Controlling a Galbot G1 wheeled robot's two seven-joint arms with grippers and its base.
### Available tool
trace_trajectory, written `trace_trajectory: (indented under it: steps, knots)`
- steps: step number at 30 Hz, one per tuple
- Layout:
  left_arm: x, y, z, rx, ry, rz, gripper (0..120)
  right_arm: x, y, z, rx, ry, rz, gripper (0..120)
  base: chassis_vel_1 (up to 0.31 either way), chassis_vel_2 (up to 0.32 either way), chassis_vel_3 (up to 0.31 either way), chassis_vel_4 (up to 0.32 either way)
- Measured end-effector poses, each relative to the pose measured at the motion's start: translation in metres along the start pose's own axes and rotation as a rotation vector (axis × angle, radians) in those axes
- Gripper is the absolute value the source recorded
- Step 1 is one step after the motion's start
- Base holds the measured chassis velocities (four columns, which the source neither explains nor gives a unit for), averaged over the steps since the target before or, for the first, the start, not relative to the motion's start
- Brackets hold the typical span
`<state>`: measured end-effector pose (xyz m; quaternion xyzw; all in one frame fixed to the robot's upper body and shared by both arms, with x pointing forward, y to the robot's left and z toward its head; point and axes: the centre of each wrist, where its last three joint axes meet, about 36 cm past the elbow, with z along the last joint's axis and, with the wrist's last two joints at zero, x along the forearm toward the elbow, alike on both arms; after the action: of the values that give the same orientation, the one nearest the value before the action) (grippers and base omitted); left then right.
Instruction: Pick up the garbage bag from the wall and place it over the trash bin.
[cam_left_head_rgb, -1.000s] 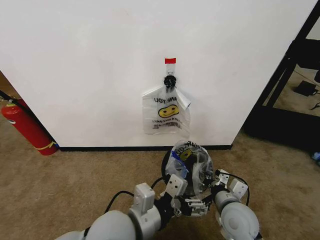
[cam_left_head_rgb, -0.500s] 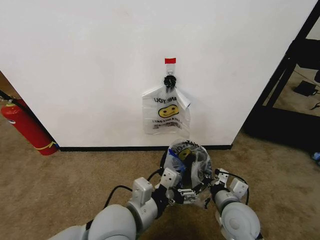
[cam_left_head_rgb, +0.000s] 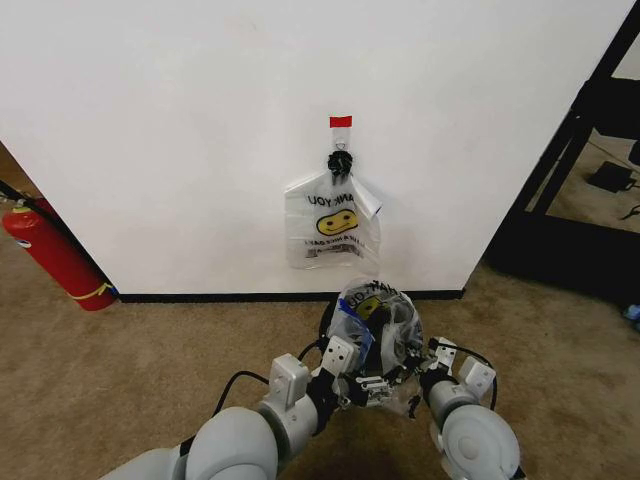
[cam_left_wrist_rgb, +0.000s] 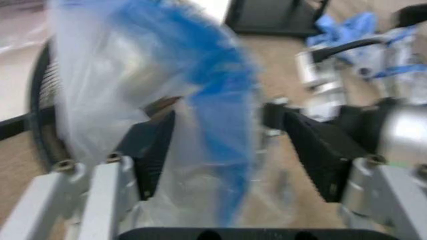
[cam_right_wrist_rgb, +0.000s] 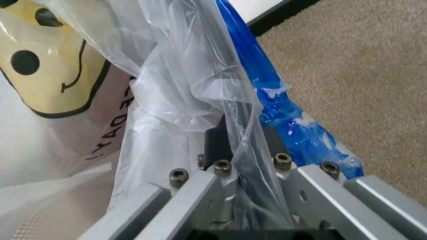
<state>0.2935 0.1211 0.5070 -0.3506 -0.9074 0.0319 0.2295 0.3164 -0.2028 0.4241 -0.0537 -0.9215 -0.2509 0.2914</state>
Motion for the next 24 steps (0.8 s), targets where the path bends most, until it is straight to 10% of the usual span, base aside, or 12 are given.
trace_trajectory:
  steps: [18,24]
  knots:
    - [0.012,0.011,-0.001,0.035,-0.047,-0.083,0,-0.003,0.001,0.002,-0.016,-0.004,-0.002,0,0.000,0.000,0.000,0.000]
    - [0.018,0.011,-0.005,0.045,-0.063,-0.082,0,-0.004,0.001,-0.003,-0.042,-0.018,0.000,0,0.000,0.000,0.000,0.000]
